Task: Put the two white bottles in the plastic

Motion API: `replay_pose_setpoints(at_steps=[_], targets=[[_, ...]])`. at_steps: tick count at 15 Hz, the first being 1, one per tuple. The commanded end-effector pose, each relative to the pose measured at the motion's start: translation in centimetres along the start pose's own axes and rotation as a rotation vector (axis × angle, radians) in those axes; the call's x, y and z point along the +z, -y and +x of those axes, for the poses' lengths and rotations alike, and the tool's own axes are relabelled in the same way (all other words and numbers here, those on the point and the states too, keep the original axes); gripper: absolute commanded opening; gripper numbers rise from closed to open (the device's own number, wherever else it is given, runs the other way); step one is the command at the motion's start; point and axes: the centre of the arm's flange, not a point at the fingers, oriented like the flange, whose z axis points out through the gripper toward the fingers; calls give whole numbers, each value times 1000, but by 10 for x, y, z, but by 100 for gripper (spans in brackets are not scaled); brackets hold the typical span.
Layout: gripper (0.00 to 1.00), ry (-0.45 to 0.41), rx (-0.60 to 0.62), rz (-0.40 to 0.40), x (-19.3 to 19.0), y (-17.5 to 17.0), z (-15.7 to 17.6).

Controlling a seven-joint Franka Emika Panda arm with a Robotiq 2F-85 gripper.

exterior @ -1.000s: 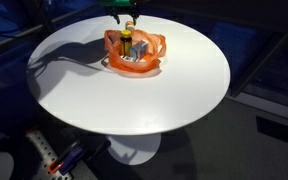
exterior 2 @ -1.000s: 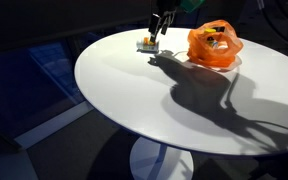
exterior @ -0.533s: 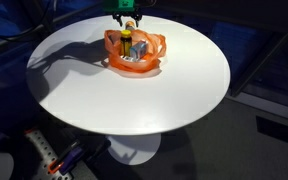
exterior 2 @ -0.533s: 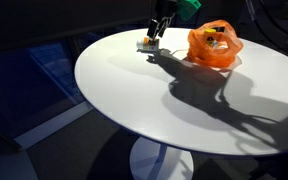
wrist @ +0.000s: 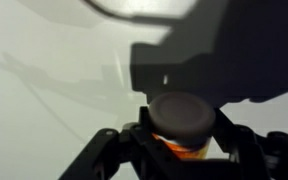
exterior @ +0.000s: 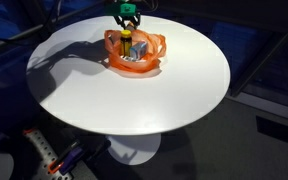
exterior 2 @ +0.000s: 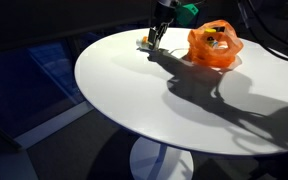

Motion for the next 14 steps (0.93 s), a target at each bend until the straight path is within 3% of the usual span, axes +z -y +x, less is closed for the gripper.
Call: replay_pose_setpoints(at_steps=[1, 14], targets=[[37, -32, -21, -3, -7, -7, 11], [37, -74, 15, -41, -84, -24, -4]])
